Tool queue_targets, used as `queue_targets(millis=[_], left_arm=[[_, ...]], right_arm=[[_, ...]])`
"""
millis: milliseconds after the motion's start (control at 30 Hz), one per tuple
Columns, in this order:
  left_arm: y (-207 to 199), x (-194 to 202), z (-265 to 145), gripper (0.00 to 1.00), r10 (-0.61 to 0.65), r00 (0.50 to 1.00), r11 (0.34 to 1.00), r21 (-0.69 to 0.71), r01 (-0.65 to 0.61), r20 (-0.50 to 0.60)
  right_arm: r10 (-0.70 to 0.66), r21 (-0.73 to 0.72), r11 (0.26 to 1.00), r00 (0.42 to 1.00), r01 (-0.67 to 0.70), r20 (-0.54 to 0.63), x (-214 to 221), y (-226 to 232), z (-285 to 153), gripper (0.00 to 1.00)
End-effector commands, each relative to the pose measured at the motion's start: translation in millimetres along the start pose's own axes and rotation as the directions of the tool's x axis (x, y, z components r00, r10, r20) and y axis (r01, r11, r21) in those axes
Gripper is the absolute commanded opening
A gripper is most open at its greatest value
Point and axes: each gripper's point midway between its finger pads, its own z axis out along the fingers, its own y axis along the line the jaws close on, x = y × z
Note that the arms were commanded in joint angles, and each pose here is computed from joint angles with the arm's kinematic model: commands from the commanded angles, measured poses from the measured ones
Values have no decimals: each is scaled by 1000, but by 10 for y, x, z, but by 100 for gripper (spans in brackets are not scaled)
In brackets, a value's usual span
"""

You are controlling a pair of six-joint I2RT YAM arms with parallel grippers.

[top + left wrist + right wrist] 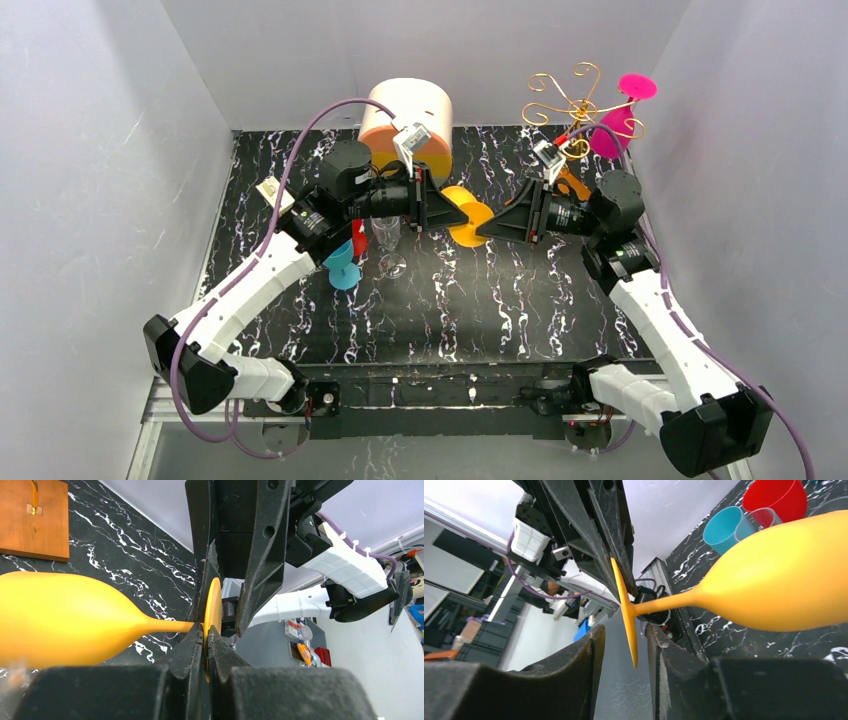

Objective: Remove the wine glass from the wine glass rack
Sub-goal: Place the wine glass at the center of the board.

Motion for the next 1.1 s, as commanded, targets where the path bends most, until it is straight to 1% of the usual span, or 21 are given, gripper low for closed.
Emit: queue_targets(millis=[0, 100, 133, 233, 433, 500, 633, 667, 700, 733, 767, 800, 833, 900, 933, 1067], left_arm=[[-252, -173, -80, 0, 69, 996, 996, 44, -72, 51], [-262, -185, -86, 0, 74, 996, 996, 42, -76, 58], [-263, -193, -89, 0, 74, 995, 996, 42, -77, 60], [-271, -200, -94, 0, 77, 995, 996, 42, -80, 64], [-289, -195, -101, 0, 81, 995, 995, 49, -84, 64], [-298, -195, -113, 0, 83, 994, 995, 51, -86, 65], [-330, -196, -137, 0, 81, 995, 995, 55, -85, 64], [-321, -197, -140, 6, 78, 995, 996, 47, -81, 62], [-311, -196, -148, 16, 79, 995, 996, 36, -81, 60], [-302, -199, -161, 29, 82, 995, 996, 25, -83, 58], [-285, -197, -175, 44, 86, 995, 996, 8, -86, 54], [-254, -195, -199, 57, 90, 995, 996, -21, -89, 49], [-216, -212, -231, 66, 107, 993, 993, -57, -104, 50], [-156, -242, -308, 79, 124, 991, 985, -125, -117, 58], [-142, -255, -348, 83, 133, 989, 981, -149, -122, 63], [-33, -382, -527, 94, 151, 983, 952, -283, -116, 104]], right_arm=[[-44, -55, 997, 999, 44, 14, -50, 89, 85, 39], [-28, -74, 997, 999, 26, -25, 54, 87, 125, 35], [-31, -79, 996, 999, 28, -32, 82, 93, 130, 32], [-52, -85, 995, 998, 49, -30, 105, 117, 121, 25], [-68, -81, 994, 998, 67, -18, 81, 112, 126, 5], [-77, -72, 995, 997, 76, -3, 57, 98, 129, 2], [-104, -91, 991, 995, 103, -6, 76, 105, 127, 1], [-117, -100, 988, 993, 115, -13, 94, 111, 124, 1], [-134, -104, 986, 991, 132, -17, 101, 113, 121, 1], [-154, -108, 983, 988, 151, -18, 108, 115, 117, 1], [-177, -113, 978, 984, 173, -19, 117, 120, 109, 1], [-215, -120, 970, 976, 211, -20, 135, 117, 102, 1], [-246, -125, 962, 969, 241, -24, 158, 109, 92, 1], [-305, -139, 944, 952, 298, -32, 222, 96, 69, 1], [-332, -144, 935, 943, 324, -35, 250, 79, 59, 1], [-430, -190, 892, 899, 410, -82, 445, -10, 6, 1]])
